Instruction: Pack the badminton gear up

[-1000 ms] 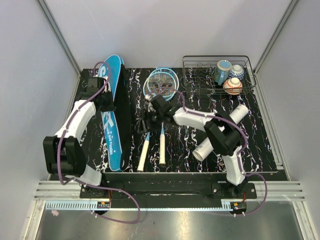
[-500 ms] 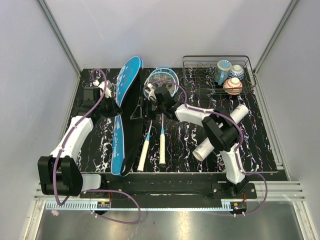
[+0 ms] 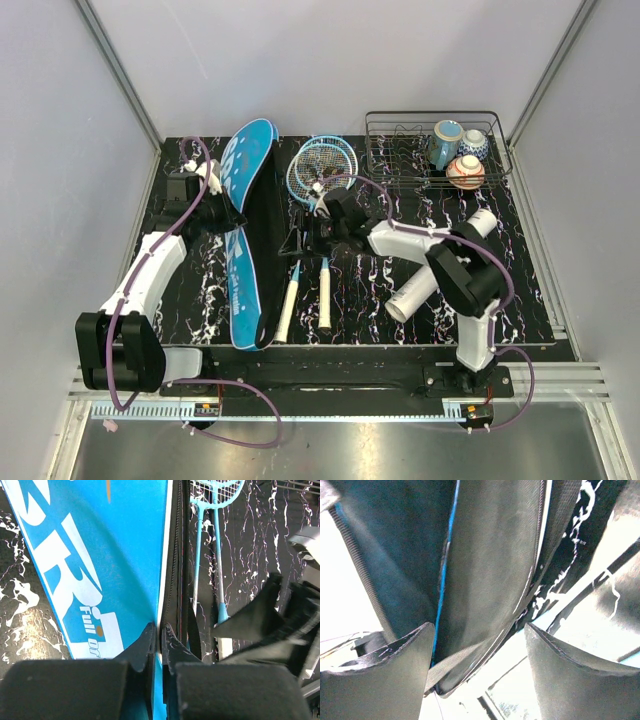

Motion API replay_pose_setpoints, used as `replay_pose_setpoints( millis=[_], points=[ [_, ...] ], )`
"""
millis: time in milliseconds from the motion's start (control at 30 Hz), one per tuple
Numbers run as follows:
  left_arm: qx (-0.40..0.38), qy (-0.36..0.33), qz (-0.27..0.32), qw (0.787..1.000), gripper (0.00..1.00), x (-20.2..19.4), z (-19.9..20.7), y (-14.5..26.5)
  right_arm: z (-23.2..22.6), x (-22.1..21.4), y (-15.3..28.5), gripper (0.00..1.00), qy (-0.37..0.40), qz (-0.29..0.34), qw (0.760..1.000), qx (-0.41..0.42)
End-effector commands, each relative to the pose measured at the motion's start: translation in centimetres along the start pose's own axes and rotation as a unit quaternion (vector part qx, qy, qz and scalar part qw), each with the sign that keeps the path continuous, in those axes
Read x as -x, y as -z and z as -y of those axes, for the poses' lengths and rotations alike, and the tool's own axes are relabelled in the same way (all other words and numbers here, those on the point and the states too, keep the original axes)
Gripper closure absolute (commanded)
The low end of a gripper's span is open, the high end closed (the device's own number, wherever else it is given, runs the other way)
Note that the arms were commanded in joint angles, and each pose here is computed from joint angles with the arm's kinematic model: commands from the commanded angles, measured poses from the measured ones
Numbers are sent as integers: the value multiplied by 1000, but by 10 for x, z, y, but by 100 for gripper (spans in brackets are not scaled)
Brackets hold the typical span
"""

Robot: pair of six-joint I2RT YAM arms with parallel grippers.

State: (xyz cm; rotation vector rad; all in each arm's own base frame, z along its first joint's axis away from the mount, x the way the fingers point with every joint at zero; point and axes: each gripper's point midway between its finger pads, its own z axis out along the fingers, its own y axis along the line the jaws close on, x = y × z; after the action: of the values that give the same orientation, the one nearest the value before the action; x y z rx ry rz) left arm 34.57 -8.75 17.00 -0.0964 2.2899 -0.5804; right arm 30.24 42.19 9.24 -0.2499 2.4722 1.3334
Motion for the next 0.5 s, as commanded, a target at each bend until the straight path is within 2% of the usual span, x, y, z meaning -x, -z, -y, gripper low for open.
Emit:
replay_pose_setpoints(
  millis=[0,100,300,367,467],
  points=[
    [-14,-8,49,999,100,27,8,6,-36,17,37,21,5,54,998,24],
    [-24,-6,47,999,100,26,11,5,-28,13,31,23,-42,55,997,21],
    [-27,-4,46,999,100,25,12,4,-12,13,2,51,-85,36,995,22],
    [-24,-5,46,999,100,25,11,5,-6,9,-3,56,-97,30,995,20],
    [-24,-4,44,999,100,23,11,4,-4,4,-4,55,-107,27,994,26]
  ],
)
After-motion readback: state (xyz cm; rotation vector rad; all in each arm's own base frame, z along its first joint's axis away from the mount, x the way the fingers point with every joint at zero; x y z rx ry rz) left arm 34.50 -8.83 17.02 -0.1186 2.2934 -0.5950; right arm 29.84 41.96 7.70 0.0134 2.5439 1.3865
